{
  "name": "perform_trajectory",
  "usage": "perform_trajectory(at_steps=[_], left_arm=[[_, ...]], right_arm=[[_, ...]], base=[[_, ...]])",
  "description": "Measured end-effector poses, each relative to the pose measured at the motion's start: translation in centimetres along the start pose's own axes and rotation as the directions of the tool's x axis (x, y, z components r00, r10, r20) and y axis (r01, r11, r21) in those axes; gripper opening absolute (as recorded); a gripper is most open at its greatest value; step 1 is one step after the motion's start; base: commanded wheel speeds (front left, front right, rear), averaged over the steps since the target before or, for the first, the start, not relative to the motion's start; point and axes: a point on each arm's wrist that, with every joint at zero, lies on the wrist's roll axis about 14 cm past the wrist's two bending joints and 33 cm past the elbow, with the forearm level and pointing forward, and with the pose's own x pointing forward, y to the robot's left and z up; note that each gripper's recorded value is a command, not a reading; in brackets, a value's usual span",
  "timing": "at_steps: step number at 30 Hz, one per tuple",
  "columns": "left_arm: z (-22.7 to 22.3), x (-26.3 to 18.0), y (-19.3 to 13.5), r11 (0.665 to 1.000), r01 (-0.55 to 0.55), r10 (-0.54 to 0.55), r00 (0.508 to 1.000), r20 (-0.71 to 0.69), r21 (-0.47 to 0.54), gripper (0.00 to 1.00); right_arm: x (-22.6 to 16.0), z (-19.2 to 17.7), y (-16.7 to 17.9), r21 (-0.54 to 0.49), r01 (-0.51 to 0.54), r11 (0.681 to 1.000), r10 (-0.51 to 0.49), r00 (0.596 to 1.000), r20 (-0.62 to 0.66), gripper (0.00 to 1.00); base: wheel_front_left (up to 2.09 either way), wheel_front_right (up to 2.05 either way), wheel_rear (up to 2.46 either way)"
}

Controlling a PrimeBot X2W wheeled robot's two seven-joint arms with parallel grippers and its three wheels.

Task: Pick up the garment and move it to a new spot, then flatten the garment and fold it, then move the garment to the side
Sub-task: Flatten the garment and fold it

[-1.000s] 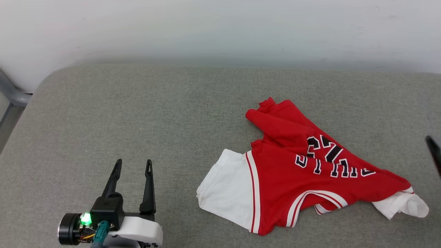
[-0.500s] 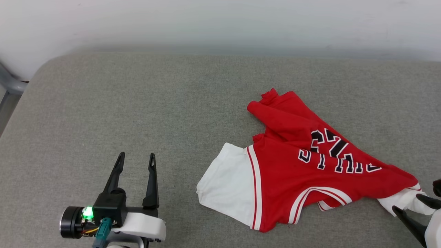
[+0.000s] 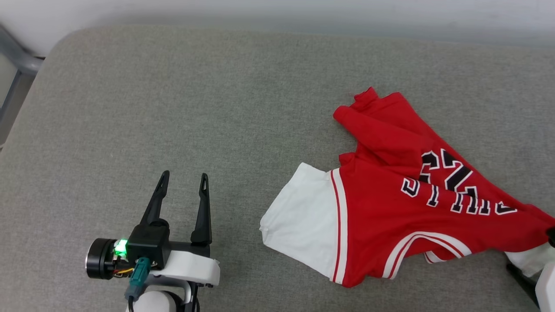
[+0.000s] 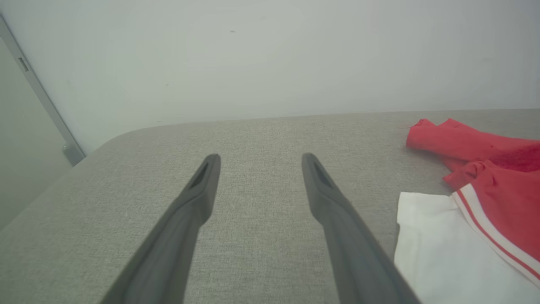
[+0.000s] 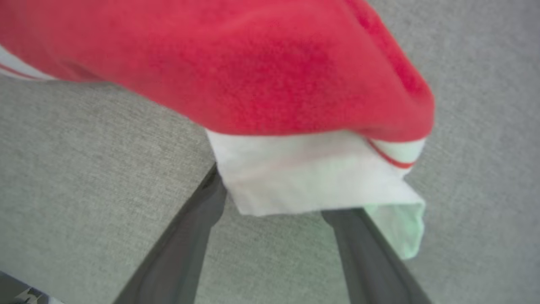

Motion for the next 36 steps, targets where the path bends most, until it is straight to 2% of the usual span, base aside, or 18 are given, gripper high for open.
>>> perform_trajectory(at_steps=[2,3,4,5,11,18,21,25,27,30,31,32,36], left_arm=[[-0.3,0.1,0.3,1.000,-0.012,0.012,1.000,-0.009,-0.001,1.00],[-0.5,0.0,0.5,1.000,-0.016,0.016,1.000,-0.015,0.000,1.00],[-0.6,0.0,0.6,1.000,-0.022,0.022,1.000,-0.019,0.002,1.00],[-0.7,0.0,0.7,1.000,-0.026,0.026,0.999,-0.022,0.004,1.00],[0.0,0.2,-0.1,1.000,-0.004,0.004,1.000,0.000,-0.007,1.00],[0.6,0.1,-1.2,0.999,0.028,-0.028,0.999,0.018,-0.020,1.00],[0.6,-0.1,-1.5,0.999,0.036,-0.035,0.999,0.019,-0.025,1.00],[0.8,-0.1,-1.8,0.999,0.043,-0.042,0.999,0.023,-0.027,1.00],[0.8,-0.1,-1.8,0.999,0.044,-0.043,0.999,0.023,-0.028,1.00],[0.8,-0.1,-1.8,0.999,0.045,-0.045,0.999,0.024,-0.029,1.00],[0.8,-0.2,-1.8,0.999,0.045,-0.045,0.999,0.024,-0.029,1.00],[0.8,-0.2,-1.7,0.999,0.044,-0.044,0.999,0.024,-0.028,1.00],[0.9,-0.6,-1.7,0.999,0.047,-0.046,0.999,0.024,-0.028,1.00]], right_arm=[[0.9,-0.8,0.2,0.006,-0.015,1.000,0.015,0.999,-0.037,1.00],[1.2,-1.0,0.2,0.003,-0.018,1.000,0.018,0.999,-0.045,0.46],[1.4,-1.1,0.2,-0.001,-0.021,1.000,0.021,0.999,-0.046,0.46],[1.6,-1.1,0.3,0.002,-0.024,1.000,0.024,0.999,-0.042,0.00],[0.3,0.3,0.8,0.087,-0.037,0.996,0.029,0.996,0.084,0.00],[-2.8,-0.8,-0.1,0.173,0.009,0.985,-0.035,0.988,0.149,0.00],[-3.9,-2.8,-0.2,0.246,0.027,0.969,-0.060,0.990,0.128,0.00],[-4.9,-7.2,-0.6,0.337,0.076,0.938,-0.087,0.996,0.019,0.00],[-5.3,-9.2,-1.0,0.337,0.115,0.934,-0.108,0.993,-0.039,0.00],[-5.3,-9.7,-1.2,0.370,0.133,0.919,-0.132,0.991,-0.029,0.00],[-5.3,-9.7,-1.2,0.374,0.137,0.917,-0.139,0.990,-0.022,0.31],[-5.3,-9.4,-1.4,0.376,0.142,0.916,-0.151,0.988,-0.005,1.00],[-6.1,-6.4,-3.4,0.367,0.175,0.914,-0.235,0.964,0.124,1.00]], base=[[0.00,0.00,0.00],[0.00,0.00,0.00],[0.00,0.00,0.00],[0.00,0.00,0.00],[0.00,0.00,0.00],[0.00,0.00,0.00],[0.00,0.00,0.00],[0.00,0.00,0.00],[0.00,0.00,0.00],[0.00,0.00,0.00],[0.00,0.00,0.00],[0.00,0.00,0.00],[0.00,0.00,0.00]])
